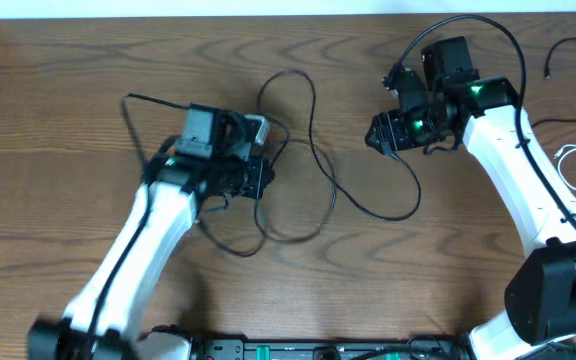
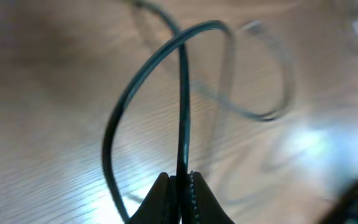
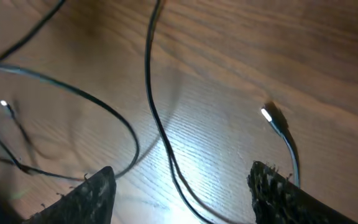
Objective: Untangle cables
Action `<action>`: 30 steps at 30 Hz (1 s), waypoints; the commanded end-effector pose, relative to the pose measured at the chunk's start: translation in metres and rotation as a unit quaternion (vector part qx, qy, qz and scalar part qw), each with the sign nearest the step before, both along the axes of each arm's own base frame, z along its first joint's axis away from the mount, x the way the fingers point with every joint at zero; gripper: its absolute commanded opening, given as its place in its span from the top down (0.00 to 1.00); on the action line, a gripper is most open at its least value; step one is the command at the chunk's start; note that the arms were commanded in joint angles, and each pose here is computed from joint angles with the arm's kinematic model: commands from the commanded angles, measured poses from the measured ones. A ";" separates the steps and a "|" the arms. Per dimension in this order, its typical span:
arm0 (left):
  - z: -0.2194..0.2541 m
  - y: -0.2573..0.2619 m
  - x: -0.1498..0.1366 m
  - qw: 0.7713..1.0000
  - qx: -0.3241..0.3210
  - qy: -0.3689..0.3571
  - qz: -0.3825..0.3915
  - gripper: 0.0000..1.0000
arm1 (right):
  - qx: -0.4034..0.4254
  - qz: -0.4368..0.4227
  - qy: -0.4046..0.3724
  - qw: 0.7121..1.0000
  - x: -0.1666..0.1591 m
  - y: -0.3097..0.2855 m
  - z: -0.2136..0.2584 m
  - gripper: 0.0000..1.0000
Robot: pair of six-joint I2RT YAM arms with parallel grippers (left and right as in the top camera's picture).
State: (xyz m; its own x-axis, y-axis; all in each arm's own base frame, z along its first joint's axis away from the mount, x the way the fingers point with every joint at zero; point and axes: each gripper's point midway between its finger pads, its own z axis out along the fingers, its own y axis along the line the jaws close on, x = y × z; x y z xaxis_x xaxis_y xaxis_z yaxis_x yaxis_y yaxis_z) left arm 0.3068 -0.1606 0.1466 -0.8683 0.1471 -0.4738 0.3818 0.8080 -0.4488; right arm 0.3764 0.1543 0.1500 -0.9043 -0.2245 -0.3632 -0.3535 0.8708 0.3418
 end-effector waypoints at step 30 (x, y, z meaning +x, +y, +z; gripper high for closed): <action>0.069 -0.021 -0.029 0.993 -0.102 -0.042 -0.042 0.93 | 0.058 0.228 -0.126 0.964 -0.022 0.117 0.024 0.54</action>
